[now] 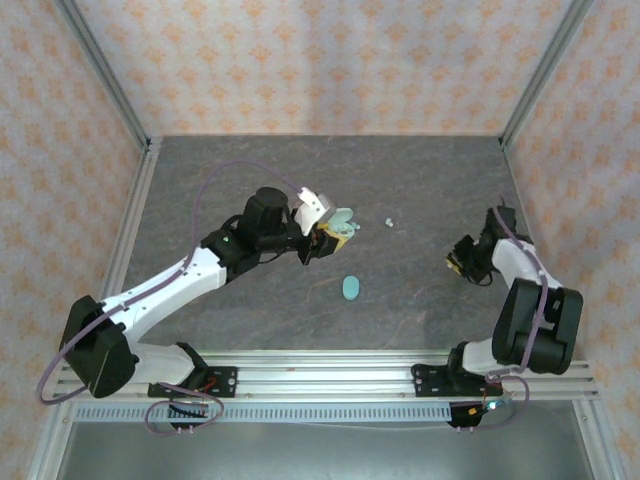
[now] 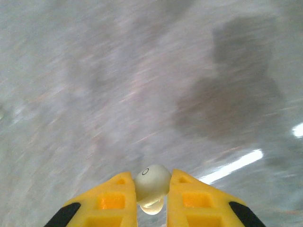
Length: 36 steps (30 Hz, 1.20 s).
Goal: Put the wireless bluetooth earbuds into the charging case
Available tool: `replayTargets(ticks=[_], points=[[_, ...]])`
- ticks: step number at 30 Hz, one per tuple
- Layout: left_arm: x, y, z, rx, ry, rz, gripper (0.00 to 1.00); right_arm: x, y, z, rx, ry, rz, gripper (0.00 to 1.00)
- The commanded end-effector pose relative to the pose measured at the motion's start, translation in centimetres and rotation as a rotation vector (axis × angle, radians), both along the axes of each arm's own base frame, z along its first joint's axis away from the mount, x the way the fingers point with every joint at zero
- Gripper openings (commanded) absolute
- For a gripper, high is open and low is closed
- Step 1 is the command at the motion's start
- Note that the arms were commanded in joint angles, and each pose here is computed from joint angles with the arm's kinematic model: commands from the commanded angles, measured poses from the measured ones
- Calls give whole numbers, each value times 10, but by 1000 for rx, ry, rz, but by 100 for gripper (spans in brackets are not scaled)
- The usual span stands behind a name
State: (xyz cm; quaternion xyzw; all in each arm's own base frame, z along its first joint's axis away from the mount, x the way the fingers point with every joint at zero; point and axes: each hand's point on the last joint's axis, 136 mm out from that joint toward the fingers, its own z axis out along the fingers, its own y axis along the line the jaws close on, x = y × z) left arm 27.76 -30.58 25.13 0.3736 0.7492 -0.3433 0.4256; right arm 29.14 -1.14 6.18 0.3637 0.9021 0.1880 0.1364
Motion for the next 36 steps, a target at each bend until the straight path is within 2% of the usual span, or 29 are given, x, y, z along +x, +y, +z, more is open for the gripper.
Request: replayTargets(ticks=[1,6,10,15,20,23,28,36], points=[[3,5,12,-40,-47,45,7,16,49,30,82,-115,145,14],[-1,14,1,-32,-35,78,7,29,95,29,49,-88,323,14],[-5,22,-6,-18,-28,98,7,31,128,3,-28,14,489,14],[-11,31,-11,11,-33,111,7,25,148,-30,-112,138,610,14],[-11,34,-15,30,-39,120,7,20,153,-42,-139,189,641,14],[-10,34,-17,37,-39,118,7,21,151,-41,-158,206,649,18],[-8,32,-20,43,-39,115,7,23,150,-31,-180,221,657,27],[-6,31,-21,53,-39,113,7,30,153,-8,-174,218,643,32]])
